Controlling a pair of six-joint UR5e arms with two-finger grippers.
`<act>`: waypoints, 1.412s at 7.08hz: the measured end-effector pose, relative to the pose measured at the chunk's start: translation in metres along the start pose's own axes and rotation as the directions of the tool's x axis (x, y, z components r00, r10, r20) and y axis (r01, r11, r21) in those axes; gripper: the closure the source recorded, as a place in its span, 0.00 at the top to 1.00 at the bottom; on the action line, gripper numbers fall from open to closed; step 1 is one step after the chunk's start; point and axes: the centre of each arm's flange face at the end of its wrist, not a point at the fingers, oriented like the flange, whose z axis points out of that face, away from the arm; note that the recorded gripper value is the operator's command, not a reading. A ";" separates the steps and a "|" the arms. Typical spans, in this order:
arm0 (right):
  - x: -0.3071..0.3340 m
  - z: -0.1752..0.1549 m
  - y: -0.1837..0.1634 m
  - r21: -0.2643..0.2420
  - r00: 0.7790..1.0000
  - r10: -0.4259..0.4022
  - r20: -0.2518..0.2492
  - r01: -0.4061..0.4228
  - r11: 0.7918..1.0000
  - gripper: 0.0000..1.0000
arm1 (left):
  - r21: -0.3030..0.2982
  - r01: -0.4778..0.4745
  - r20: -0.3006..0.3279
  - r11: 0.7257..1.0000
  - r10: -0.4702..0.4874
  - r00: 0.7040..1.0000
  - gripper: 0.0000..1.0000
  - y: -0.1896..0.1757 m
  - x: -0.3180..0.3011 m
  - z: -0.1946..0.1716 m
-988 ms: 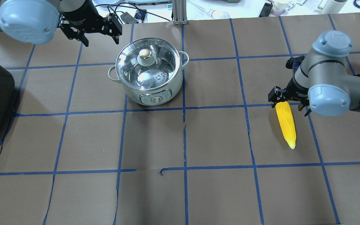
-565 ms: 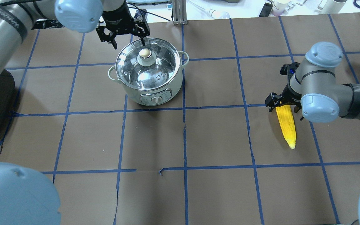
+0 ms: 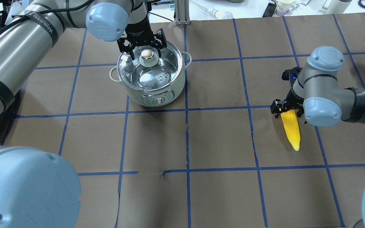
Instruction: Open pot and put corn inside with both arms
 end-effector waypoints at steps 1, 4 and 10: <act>0.000 0.003 -0.001 -0.004 1.000 0.001 0.004 -0.001 1.000 0.14 | -0.001 -0.002 0.000 1.000 0.002 1.000 0.38 0.000 0.001 0.002; 0.002 -0.019 -0.015 0.041 1.000 0.005 0.011 -0.005 0.999 0.08 | 0.008 -0.002 -0.005 1.000 0.002 1.000 0.00 0.000 0.003 0.000; -0.135 -0.169 -0.063 0.173 0.997 -0.038 0.069 0.026 0.985 0.09 | 0.073 -0.014 0.001 0.997 0.014 1.000 0.00 -0.027 -0.078 -0.058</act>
